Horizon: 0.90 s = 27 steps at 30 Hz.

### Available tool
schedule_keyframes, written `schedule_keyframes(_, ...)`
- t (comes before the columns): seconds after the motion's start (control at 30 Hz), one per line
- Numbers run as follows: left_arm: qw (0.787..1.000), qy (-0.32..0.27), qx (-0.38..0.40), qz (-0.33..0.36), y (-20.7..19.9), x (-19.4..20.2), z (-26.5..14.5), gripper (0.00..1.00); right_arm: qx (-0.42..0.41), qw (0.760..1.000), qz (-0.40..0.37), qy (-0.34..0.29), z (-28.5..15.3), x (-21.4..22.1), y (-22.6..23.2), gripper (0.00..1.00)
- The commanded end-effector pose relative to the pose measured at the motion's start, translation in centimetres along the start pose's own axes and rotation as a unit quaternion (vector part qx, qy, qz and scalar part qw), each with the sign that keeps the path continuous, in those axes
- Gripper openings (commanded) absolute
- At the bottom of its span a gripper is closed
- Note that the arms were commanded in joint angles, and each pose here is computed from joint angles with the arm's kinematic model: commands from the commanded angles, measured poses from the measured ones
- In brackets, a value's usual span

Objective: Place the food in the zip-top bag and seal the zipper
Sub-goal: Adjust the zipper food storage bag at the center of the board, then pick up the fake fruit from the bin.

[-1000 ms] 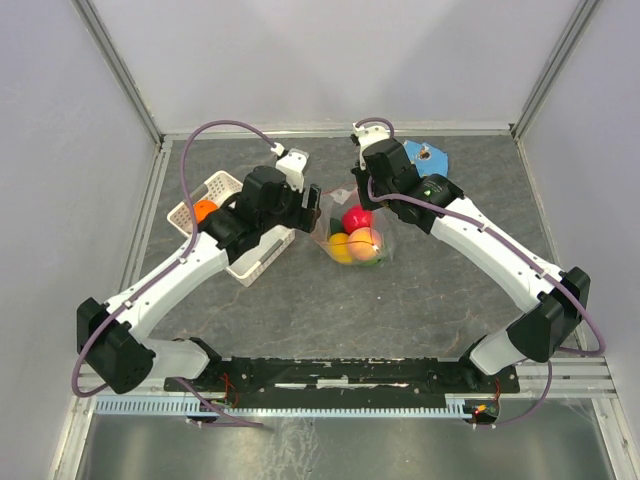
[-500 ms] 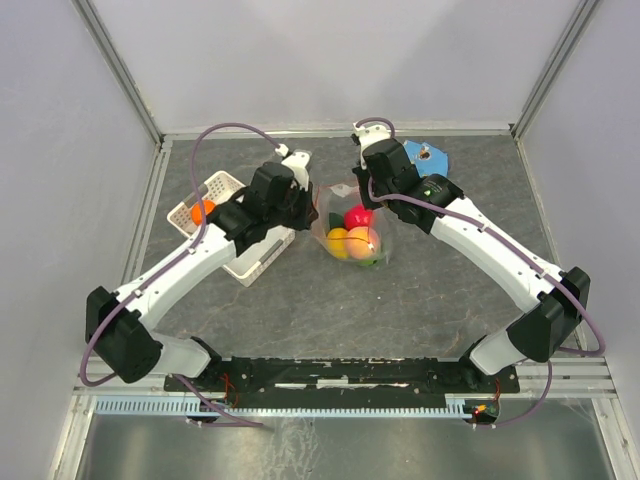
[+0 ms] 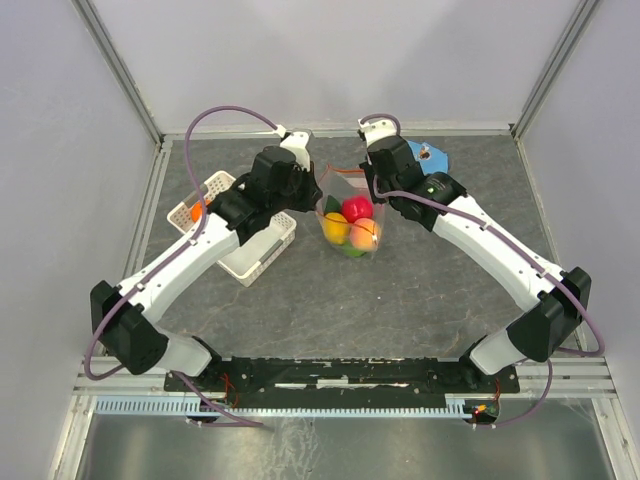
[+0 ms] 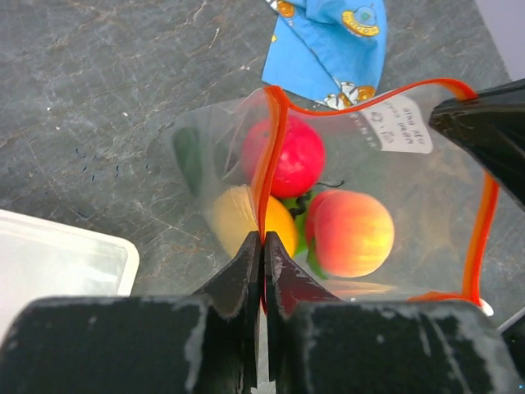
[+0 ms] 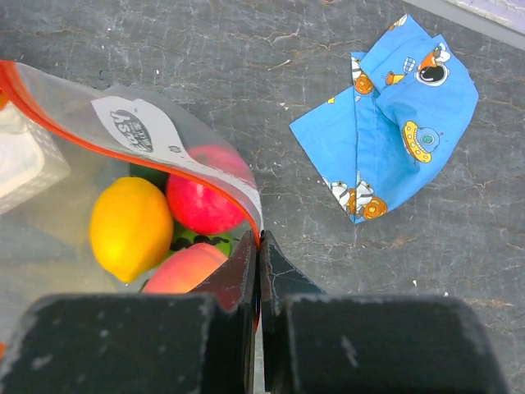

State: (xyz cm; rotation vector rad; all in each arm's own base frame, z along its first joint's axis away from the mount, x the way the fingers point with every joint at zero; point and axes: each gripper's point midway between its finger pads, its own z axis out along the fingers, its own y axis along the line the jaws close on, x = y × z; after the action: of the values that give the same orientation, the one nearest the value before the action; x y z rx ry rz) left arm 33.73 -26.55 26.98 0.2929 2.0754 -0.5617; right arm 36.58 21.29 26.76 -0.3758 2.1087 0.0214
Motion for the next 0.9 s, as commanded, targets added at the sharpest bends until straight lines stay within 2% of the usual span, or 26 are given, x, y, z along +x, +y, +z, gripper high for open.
schedule_keyframes(0.0, 0.998, -0.050, -0.021, -0.020, 0.3, -3.1, -0.4, 0.13, -0.002, 0.998, 0.022, -0.051, -1.0, -2.8, -0.4, 0.05)
schedule_keyframes(0.2, 0.996, -0.078, -0.043, -0.027, 1.8, -4.3, -1.9, 0.47, -0.013, 0.998, 0.030, -0.055, -0.9, -3.1, 0.1, 0.05)
schedule_keyframes(0.37, 0.993, -0.087, -0.072, -0.041, 4.3, -5.0, -3.4, 0.64, -0.018, 0.998, 0.029, -0.052, -0.7, -2.8, 0.3, 0.05)
schedule_keyframes(0.53, 0.988, -0.092, -0.109, -0.057, 7.5, -5.2, -4.8, 0.76, -0.026, 0.998, 0.032, -0.050, -0.5, -2.7, 0.7, 0.05)
schedule_keyframes(0.7, 0.976, -0.057, -0.197, -0.080, 14.6, -2.6, -5.2, 0.80, -0.033, 0.998, 0.034, -0.043, -0.3, -2.3, 1.0, 0.05)
schedule_keyframes(0.87, 0.948, -0.017, -0.302, -0.103, 22.3, 0.9, -6.5, 0.86, -0.038, 0.998, 0.035, -0.038, -0.1, -1.8, 1.3, 0.05)
